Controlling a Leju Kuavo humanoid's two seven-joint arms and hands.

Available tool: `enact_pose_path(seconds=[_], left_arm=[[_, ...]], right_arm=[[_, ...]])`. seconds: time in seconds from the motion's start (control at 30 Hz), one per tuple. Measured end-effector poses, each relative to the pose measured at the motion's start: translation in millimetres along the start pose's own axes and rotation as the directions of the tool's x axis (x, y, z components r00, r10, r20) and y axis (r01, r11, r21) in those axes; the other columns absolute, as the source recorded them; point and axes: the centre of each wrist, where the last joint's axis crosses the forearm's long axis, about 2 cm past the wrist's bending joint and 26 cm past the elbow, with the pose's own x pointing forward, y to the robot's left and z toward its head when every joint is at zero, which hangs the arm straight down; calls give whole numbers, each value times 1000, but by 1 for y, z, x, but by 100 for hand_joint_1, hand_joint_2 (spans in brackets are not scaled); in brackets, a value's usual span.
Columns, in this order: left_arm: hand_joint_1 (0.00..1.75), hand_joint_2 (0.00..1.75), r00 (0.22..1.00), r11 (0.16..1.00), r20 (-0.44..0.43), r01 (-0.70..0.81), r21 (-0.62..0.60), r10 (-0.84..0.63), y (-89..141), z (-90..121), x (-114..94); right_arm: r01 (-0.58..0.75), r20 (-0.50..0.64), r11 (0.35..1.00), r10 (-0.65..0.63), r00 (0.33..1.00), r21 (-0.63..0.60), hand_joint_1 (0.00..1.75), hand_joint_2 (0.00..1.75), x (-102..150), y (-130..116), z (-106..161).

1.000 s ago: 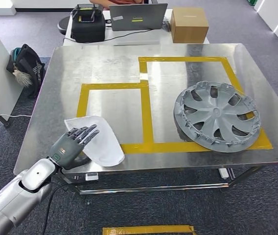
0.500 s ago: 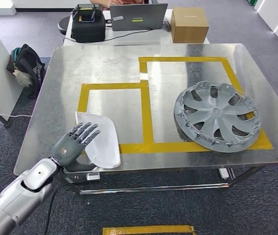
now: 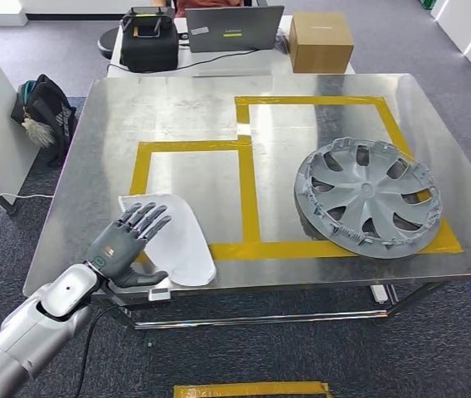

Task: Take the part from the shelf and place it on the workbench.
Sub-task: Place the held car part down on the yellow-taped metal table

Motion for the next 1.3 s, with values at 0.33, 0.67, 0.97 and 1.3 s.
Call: enact_pose_path(seconds=[0.33,0.67,0.97,1.3], left_arm=[[0,0,1000,1000,-5,30,7,-30,3,-1,-7],[0,0,999,998,-6,53,20,-53,6,-3,-12],[0,0,998,998,-6,58,23,-58,7,-4,-14],[0,0,998,998,-6,62,27,-62,8,-5,-15]], right_arm=[[-11,-2,1000,11,1000,0,0,0,3,-1,0],[-24,-1,1000,24,1000,-2,0,0,6,-2,-1],[-20,4,1000,20,1000,-4,0,0,9,-2,-1],[-19,7,1000,19,1000,-4,0,0,10,-3,-1]])
